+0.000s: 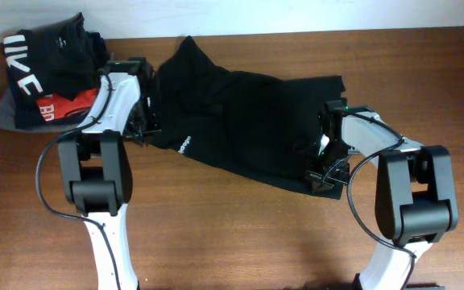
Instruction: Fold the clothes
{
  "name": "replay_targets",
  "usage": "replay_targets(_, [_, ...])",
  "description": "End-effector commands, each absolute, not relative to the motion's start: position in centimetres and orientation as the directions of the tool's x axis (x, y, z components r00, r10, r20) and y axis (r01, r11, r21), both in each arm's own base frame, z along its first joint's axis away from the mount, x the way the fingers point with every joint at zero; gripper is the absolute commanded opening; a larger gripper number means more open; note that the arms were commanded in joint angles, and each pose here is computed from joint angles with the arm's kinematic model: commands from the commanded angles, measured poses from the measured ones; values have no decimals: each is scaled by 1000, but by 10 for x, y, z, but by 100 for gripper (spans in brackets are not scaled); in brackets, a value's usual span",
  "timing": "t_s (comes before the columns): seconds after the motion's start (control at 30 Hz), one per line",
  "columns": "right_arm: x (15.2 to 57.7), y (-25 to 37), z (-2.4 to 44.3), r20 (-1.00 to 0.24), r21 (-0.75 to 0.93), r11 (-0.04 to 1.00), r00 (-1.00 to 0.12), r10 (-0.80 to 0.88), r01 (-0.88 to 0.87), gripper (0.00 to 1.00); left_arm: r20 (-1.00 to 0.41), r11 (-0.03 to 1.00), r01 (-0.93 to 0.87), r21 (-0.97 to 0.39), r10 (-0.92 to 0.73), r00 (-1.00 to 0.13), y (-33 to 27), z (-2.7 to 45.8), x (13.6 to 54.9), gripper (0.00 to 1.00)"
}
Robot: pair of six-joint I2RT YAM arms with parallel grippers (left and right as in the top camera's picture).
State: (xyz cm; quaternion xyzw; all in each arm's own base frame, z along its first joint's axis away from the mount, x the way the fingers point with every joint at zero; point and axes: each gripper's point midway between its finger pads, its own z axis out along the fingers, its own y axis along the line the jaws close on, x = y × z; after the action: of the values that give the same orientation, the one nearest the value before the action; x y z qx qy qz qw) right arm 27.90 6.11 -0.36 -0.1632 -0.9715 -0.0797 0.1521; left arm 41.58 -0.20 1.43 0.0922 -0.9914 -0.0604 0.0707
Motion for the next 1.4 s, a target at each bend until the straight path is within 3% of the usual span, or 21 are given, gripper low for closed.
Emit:
replay_targets(0.0, [276,46,-16,310,52,940,-900,305,336,5,139,966,-207,155,-229,-963,10,7,413,8])
replay_targets(0.1, [278,47,-17,304,55,940,-903,304,335,5,138,966,-210,153,-231,-963,11,7,413,0])
replay_targets(0.33, [281,43,-19,282,41,944,-911,302,326,6,130,970,-214,114,-228,-965,3,26,412,0])
replay_targets(0.63, [287,43,-20,259,48,945,-917,302,324,7,-127,988,-152,-13,-152,-980,-25,96,447,0])
replay_targets(0.87, [287,43,-20,259,48,945,-917,302,324,7,-115,988,-143,-57,-149,-982,-36,62,463,0])
replay_targets(1.37, [280,42,-18,287,36,945,-909,303,326,7,-71,991,-136,9,-135,-988,-24,16,468,0])
